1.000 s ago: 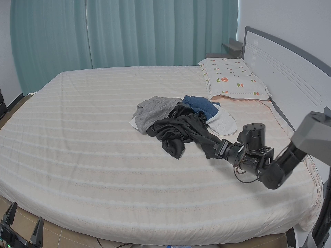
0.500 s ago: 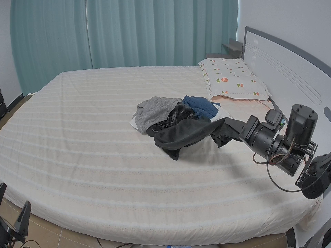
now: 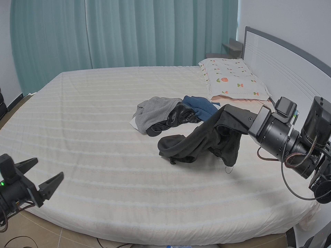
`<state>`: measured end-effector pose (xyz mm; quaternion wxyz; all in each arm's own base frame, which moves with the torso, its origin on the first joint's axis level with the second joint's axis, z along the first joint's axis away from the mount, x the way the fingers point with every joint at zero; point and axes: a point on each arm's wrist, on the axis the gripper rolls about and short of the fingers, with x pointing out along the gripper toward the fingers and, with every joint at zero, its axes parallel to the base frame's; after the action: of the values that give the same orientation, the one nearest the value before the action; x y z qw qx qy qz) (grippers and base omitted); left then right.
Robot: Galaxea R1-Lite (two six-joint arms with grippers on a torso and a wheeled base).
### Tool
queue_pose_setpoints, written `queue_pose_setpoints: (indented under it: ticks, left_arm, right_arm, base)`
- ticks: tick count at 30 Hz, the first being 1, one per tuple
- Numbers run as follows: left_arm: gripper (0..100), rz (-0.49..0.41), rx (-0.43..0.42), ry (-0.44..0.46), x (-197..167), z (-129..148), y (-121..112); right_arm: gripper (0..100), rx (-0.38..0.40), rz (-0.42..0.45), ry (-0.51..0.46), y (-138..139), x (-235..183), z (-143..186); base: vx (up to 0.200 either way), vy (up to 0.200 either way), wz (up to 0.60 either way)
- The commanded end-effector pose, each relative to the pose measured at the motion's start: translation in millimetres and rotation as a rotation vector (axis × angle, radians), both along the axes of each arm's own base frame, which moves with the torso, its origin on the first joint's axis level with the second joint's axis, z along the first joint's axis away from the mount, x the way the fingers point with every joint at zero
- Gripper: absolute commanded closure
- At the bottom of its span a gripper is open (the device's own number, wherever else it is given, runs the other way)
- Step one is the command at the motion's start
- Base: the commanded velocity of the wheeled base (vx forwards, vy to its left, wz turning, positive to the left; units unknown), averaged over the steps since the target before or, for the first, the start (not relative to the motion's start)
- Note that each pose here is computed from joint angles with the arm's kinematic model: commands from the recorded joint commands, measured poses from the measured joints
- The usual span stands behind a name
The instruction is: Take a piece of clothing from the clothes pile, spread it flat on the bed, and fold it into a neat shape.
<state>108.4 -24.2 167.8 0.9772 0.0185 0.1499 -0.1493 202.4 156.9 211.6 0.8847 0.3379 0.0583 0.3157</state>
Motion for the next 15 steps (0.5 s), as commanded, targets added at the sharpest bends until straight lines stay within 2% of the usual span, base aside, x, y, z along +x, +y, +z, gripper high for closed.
queue_pose_setpoints:
  ticks: [1, 2, 6, 13, 15]
  left_arm:
    - [0, -0.194, 0.042, 0.292, 64.4, -53.6, -65.5]
    - [0, -0.192, 0.063, 0.322, 73.6, -68.5, -78.3]
    - [0, -0.16, 0.063, 0.314, 90.3, -96.2, -104.6]
    - [0, -0.182, 0.064, 0.349, 101.3, -127.3, -148.3]
    - [0, -0.164, 0.047, 0.342, 106.4, -131.6, -160.2]
  right_arm:
    - [100, 0.003, 0.049, -0.027, 7.2, -9.4, 6.4]
    - [100, -0.003, 0.046, -0.016, 9.4, -7.3, 3.0]
    - [100, -0.004, 0.044, -0.018, 9.7, -6.8, 3.4]
    - [100, 0.017, 0.042, -0.048, 7.8, -9.1, 12.9]
    - [100, 0.037, 0.033, -0.101, 4.0, -11.7, 27.5]
  base:
    - [0.0, 0.0, 0.0]
    - [0.0, 0.0, 0.0]
    - [0.0, 0.0, 0.0]
    - [0.0, 0.0, 0.0]
    - [0.0, 0.0, 0.0]
